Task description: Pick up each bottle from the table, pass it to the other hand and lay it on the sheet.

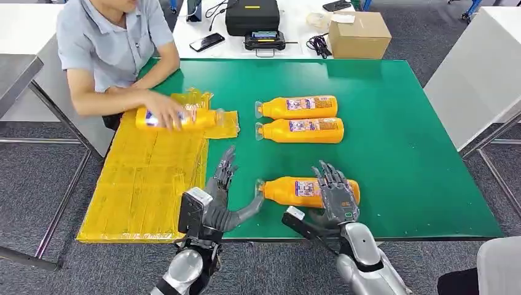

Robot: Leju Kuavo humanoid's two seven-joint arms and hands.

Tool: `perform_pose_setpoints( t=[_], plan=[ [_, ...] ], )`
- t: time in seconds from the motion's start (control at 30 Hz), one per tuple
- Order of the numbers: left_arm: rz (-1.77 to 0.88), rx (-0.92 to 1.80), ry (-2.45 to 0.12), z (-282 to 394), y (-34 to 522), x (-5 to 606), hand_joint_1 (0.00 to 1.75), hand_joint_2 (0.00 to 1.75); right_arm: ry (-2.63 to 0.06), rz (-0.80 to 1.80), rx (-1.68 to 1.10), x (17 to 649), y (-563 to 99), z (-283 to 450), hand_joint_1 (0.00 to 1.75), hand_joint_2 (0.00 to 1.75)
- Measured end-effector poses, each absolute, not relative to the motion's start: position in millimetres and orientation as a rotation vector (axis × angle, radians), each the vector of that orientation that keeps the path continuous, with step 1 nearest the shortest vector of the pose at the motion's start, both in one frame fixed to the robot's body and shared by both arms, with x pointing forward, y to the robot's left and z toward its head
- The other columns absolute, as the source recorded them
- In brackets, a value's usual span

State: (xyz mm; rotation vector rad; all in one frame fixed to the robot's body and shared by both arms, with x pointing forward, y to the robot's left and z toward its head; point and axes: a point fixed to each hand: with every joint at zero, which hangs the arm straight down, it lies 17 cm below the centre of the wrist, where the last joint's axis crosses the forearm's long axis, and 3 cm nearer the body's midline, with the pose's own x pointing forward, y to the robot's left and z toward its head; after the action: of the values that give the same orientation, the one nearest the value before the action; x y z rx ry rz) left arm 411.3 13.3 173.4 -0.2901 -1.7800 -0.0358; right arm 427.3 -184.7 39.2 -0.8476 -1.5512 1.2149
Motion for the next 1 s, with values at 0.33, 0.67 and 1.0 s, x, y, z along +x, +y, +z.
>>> perform_pose_setpoints(
  t=[0.33,0.67,1.0],
  plan=[
    [-0.066,-0.359,-1.685,157,5,409,0.00,1.75,-1.453,1.225,-0.737,424,-201,15,0.00,1.75],
    [-0.072,-0.365,-1.673,153,4,409,0.00,1.75,-1.437,1.236,-0.737,423,-206,12,0.00,1.75],
    [-0.134,-0.398,-1.622,142,-11,401,0.00,1.75,-1.356,1.255,-0.758,425,-235,1,0.00,1.75]
  ],
)
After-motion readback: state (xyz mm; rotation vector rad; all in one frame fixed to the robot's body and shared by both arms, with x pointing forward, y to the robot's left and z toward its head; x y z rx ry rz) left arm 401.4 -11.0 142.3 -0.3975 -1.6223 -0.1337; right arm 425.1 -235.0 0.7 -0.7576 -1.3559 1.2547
